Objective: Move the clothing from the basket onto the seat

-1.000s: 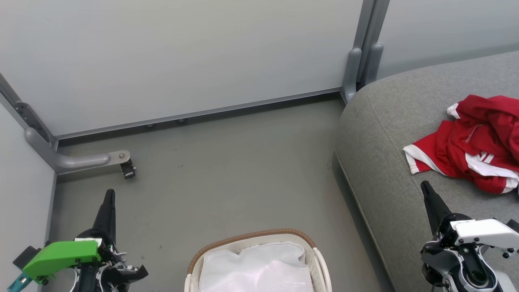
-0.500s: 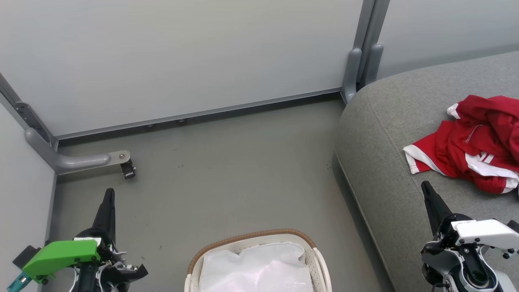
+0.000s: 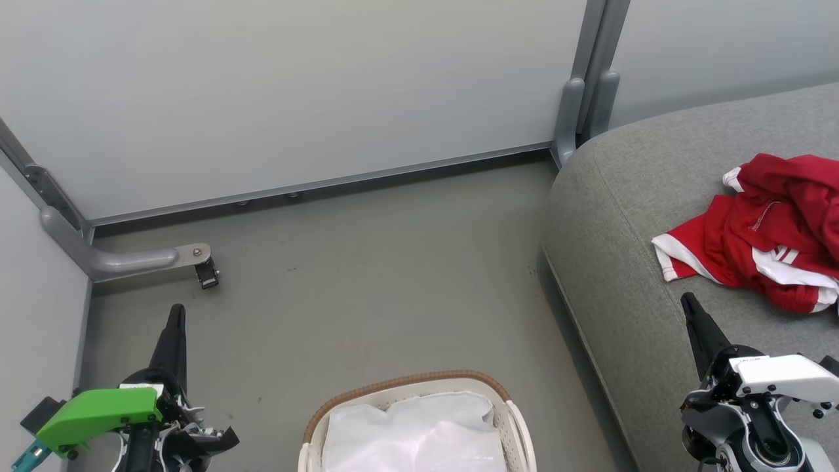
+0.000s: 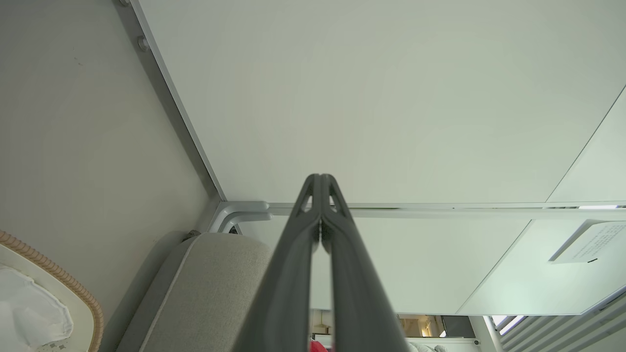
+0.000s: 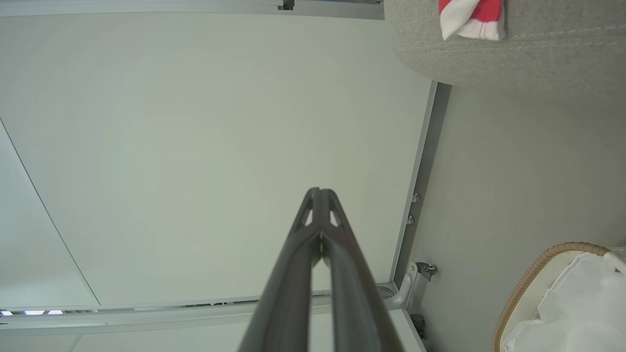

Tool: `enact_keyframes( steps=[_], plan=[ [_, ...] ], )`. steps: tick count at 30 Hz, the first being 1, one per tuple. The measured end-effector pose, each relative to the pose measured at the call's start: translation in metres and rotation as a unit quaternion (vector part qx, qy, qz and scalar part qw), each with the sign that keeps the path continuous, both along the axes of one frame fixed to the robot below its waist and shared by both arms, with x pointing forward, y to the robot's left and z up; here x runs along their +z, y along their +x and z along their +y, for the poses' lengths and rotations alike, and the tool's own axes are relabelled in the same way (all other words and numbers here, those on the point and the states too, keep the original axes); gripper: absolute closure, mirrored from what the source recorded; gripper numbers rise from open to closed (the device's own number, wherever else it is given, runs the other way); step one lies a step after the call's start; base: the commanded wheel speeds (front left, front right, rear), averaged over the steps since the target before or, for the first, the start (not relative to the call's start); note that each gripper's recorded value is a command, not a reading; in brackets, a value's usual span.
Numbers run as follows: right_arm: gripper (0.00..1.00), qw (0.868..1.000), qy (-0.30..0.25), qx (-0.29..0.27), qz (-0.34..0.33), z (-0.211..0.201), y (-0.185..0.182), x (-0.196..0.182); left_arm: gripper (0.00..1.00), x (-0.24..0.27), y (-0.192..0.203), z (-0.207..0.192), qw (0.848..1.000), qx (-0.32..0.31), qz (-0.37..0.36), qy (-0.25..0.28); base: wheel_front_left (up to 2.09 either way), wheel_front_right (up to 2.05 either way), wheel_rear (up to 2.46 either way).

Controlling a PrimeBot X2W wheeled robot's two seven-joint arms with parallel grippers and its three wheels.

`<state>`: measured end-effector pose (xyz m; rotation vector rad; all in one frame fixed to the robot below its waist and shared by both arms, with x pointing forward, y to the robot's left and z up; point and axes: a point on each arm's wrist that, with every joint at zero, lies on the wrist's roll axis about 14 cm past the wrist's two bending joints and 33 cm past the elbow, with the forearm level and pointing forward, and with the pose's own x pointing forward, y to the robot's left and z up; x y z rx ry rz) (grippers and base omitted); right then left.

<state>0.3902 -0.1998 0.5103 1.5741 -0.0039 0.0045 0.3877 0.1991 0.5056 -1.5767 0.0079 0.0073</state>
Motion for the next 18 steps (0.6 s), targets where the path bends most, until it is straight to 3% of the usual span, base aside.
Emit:
enact_keyframes(
  steps=[18],
  plan=[
    [1.00,1.000,0.000,0.000,0.000,0.0000,0.0000,0.0000,1.00,0.0001,0.0000,0.0000,1.000,0.000,0.000,0.000,0.00,0.00,0.00]
  ],
)
